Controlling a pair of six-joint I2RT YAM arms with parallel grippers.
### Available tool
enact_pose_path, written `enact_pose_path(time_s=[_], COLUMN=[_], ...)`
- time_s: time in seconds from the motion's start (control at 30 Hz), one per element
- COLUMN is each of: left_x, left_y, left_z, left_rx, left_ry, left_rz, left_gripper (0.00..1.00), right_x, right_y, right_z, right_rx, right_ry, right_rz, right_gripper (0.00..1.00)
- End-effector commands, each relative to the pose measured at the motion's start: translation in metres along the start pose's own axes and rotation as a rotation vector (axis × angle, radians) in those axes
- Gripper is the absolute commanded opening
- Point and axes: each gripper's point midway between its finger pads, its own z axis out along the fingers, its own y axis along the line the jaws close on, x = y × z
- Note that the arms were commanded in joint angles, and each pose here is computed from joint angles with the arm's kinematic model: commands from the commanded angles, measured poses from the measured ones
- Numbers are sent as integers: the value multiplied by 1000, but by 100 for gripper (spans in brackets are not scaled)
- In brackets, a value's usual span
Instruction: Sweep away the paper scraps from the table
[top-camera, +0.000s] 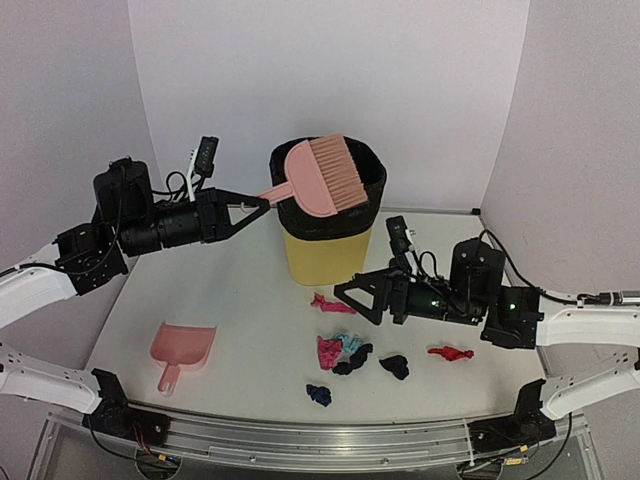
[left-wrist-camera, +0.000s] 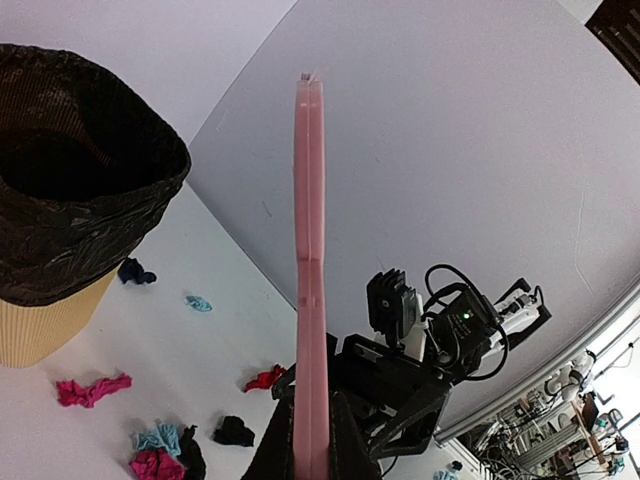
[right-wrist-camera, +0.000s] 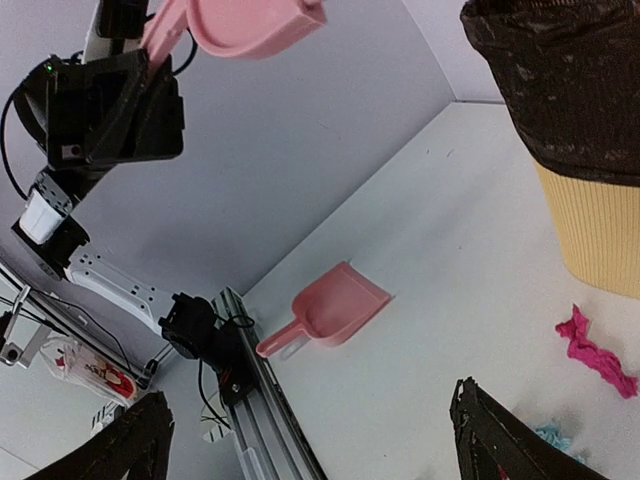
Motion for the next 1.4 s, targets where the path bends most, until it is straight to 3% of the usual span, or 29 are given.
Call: enact_pose_path(time_s=[0.0,0.2,0.33,0.8,1.03,1.17,1.37], left_x=[-38,-41,-38,-29,-29,-27,-24], left_y=[-39,-45,-41,-33,-24,-25,-23], left_z=[7,20,21,16,12,12,11], left_rx=[182,232,228,242,234,251,251], left_ry=[-186,-223,-231,-268,-308,-313,-307], left_rz=[34,43,26,-32,-82,-91,-102], left_gripper=[0,0,0,0,0,0,0], right_x=[-73,-110,-126,-163,-175,-178,-175], right_y=[42,60,52,44,47,51,46], right_z=[4,17,23,27,27,32,36], right_rx=[-139,-205,-157,-194,-240,-263,-255], right_ry=[-249,-362,-436,-675,-729,-725,-726], right_rz=[6,24,61,185,249,260,280], right_gripper=[93,90,88,84,80,71,37])
